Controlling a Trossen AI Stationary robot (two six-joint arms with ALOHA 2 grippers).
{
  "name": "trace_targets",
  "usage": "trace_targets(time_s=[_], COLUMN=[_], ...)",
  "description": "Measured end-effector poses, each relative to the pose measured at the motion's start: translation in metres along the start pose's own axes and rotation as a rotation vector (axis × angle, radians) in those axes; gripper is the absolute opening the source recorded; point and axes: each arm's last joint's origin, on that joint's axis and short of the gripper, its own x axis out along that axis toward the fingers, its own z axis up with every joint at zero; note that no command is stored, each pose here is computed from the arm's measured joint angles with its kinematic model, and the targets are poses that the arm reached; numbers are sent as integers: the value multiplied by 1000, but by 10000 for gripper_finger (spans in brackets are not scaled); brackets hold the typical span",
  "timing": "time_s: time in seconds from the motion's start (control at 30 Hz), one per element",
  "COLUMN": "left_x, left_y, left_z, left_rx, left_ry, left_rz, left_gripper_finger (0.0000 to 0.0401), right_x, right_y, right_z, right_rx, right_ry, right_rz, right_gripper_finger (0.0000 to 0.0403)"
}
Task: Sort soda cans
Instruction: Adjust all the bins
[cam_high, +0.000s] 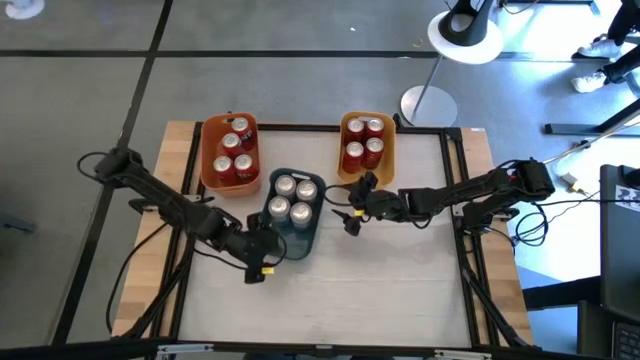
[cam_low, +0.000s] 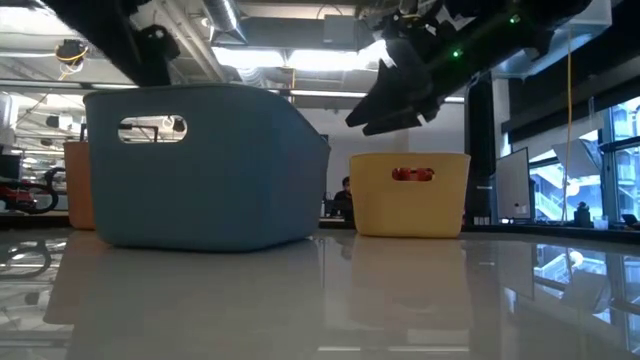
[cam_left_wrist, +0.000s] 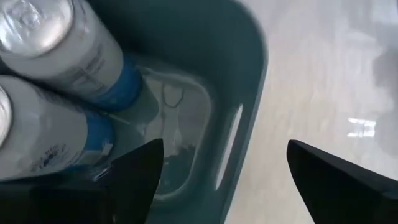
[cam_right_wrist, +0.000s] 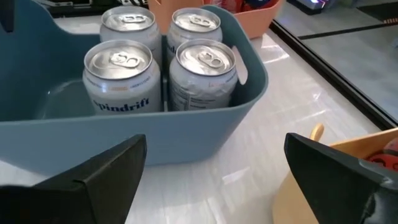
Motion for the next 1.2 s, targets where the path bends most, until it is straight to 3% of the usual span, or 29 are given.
trace_targets(time_s=[0.17, 0.3, 0.57, 0.87, 1.2], left_x=[14, 28, 46, 55, 59], left_y=[-1, 6, 27, 58, 107], left_z=[-2, 0, 12, 23, 32], left_rx=[10, -5, -144, -233, -257], left_ry=[44, 47, 22, 8, 11], left_rz=[31, 129, 205, 302, 454], left_gripper_finger=[317, 309, 300, 267, 237], right_x=[0, -2, -28, -52, -53], right_y=[0, 4, 22, 20, 19], right_z=[-3, -5, 3, 14, 12], right_rx=[-13, -23, -69, -60, -74], right_ry=[28, 38, -33, -94, -66], right_rz=[-2, 25, -4, -63, -69], right_gripper_finger=[381, 381, 381, 381, 381])
